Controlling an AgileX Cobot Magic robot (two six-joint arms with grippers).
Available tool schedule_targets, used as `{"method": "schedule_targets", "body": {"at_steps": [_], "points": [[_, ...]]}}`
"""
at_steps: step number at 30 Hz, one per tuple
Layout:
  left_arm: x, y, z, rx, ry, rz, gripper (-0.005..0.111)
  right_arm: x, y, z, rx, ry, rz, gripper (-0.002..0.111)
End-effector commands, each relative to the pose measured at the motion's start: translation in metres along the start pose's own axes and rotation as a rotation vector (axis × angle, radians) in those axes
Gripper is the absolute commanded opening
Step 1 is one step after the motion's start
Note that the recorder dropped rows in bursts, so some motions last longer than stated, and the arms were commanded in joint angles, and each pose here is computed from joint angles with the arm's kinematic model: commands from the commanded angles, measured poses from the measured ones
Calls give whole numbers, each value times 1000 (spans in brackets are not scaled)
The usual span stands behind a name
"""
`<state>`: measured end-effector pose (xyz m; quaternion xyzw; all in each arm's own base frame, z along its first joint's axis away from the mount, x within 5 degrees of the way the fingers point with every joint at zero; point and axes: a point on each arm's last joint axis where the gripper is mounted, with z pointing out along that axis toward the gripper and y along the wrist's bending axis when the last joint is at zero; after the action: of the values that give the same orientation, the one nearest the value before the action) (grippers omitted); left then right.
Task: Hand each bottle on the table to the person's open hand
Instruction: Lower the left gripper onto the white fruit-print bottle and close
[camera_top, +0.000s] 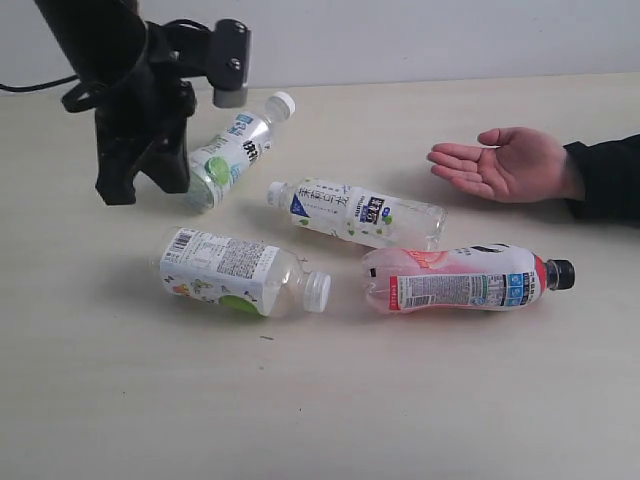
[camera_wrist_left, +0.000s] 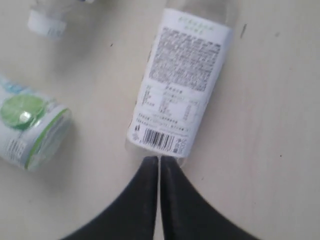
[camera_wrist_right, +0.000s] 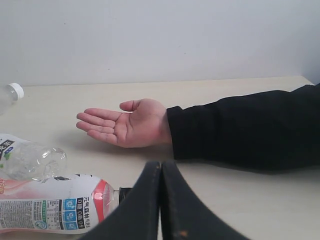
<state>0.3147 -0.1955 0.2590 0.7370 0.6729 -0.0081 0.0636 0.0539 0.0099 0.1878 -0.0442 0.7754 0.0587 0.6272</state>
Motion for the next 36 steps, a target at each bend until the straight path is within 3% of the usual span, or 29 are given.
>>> {"method": "schedule_targets", "body": {"at_steps": [1,7,15,18,31,36], "points": [[-25,-13,4,15,-6,139,27,1,-1,0,9,-9,1,0],[-40,-21,13,37,1,221,67,1,-1,0,9,-9,1,0],[-44,-10,49,63,17,188,72,1,-1,0,9,-9,1,0],[-46,-7,68,87,33,125,89,1,-1,0,9,-9,1,0],[-44,1,125,125,101,139,90,1,-1,0,9,-9,1,0],[-45,3,130,110,93,139,90,1,-1,0,9,-9,1,0]]}}
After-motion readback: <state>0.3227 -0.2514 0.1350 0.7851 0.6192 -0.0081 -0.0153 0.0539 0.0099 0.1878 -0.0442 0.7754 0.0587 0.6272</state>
